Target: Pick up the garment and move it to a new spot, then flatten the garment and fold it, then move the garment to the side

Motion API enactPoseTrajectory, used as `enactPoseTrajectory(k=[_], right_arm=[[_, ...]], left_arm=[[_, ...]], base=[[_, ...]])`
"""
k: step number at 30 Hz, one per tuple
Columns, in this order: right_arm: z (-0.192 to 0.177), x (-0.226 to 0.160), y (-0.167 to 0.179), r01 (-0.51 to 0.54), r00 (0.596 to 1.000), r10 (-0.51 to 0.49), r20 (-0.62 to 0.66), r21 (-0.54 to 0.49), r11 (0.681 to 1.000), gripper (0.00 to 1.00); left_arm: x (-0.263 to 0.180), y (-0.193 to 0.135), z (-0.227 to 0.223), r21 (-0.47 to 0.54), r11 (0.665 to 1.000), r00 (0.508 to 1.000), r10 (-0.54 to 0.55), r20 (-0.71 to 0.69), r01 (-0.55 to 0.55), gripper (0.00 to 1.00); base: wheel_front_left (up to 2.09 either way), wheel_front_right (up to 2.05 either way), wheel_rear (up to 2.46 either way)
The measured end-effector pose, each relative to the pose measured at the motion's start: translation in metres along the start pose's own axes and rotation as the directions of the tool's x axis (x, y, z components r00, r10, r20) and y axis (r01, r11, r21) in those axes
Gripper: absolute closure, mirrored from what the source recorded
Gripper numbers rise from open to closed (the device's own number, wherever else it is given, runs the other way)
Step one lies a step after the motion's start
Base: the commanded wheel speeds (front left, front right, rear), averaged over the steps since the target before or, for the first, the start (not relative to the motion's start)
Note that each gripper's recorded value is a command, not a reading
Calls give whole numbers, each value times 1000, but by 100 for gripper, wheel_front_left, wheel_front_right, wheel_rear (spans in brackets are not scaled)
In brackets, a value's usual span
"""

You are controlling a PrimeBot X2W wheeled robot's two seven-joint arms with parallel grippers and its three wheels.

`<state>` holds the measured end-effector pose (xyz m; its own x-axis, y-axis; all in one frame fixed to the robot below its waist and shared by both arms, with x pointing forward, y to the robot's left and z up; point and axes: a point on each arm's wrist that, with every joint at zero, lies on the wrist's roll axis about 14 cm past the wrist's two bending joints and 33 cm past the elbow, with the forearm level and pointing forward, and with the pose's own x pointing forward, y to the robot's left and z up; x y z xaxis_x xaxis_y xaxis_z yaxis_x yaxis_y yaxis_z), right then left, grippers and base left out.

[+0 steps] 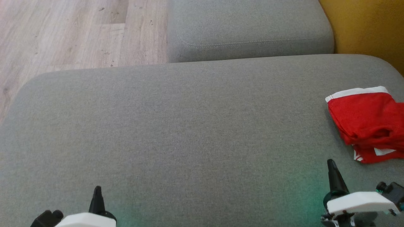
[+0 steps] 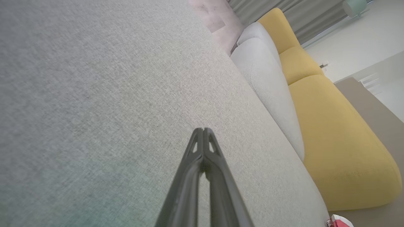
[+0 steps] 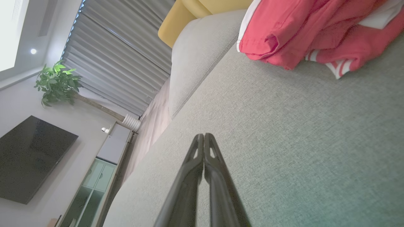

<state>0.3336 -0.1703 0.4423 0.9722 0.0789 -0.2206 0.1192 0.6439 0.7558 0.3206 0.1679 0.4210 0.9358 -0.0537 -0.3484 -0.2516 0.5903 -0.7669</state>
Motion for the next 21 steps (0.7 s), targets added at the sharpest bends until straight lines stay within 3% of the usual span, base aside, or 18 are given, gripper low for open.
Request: enactPoseTrajectory(k=[21], right_arm=[[18,11,3,-21,999,8,53,250,968,100]], left_arm=[[12,-14,17,-219,974,998,-60,27,65,100]], base=[[0,0,0]])
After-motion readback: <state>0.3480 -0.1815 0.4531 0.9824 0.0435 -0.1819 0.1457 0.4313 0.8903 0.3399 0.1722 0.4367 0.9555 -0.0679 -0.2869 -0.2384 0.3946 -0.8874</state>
